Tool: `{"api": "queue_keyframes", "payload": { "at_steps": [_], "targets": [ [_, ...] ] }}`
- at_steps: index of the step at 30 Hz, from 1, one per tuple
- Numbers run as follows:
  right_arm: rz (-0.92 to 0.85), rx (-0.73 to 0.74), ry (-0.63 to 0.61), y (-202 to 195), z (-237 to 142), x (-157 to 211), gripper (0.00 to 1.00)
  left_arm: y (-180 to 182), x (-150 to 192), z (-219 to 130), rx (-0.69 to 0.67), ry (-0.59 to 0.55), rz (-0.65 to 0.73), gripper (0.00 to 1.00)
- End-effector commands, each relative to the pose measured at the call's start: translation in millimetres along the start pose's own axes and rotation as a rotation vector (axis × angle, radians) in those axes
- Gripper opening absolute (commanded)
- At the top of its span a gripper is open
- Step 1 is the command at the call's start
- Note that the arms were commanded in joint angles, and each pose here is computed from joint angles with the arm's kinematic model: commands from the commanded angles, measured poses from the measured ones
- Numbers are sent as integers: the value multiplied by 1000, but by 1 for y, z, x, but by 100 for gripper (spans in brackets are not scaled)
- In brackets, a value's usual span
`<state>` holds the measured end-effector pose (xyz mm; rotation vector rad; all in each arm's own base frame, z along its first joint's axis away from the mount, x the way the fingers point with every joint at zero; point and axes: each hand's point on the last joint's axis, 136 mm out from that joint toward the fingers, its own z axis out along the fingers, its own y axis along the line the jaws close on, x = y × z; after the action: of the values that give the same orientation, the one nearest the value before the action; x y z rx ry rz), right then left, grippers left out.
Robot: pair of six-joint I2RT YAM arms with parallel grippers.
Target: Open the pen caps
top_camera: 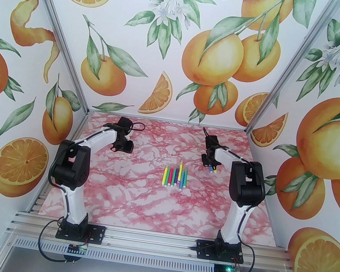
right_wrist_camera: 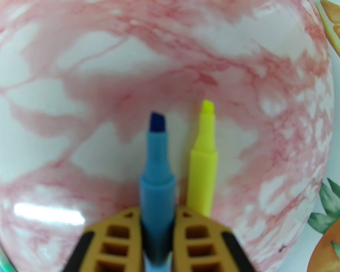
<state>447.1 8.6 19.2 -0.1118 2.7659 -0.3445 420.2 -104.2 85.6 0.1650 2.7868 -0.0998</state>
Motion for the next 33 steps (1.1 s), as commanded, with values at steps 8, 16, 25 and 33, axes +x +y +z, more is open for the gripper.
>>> {"api": "queue_keyframes", "payload": {
  "at_steps": [8,16,25,33],
  "targets": [
    [-11,40,21,-7,8,1,22,-4,11,-42,53,-95,10,47],
    [3,48,11,-9,5,-1,28,-8,24,-59,87,-129,3,50],
    [12,26,-14,-6,-12,-6,29,-12,30,-63,119,-142,-6,50],
    [14,-9,-66,16,-51,-10,38,-27,30,-61,209,-177,-31,51]
  ]
}}
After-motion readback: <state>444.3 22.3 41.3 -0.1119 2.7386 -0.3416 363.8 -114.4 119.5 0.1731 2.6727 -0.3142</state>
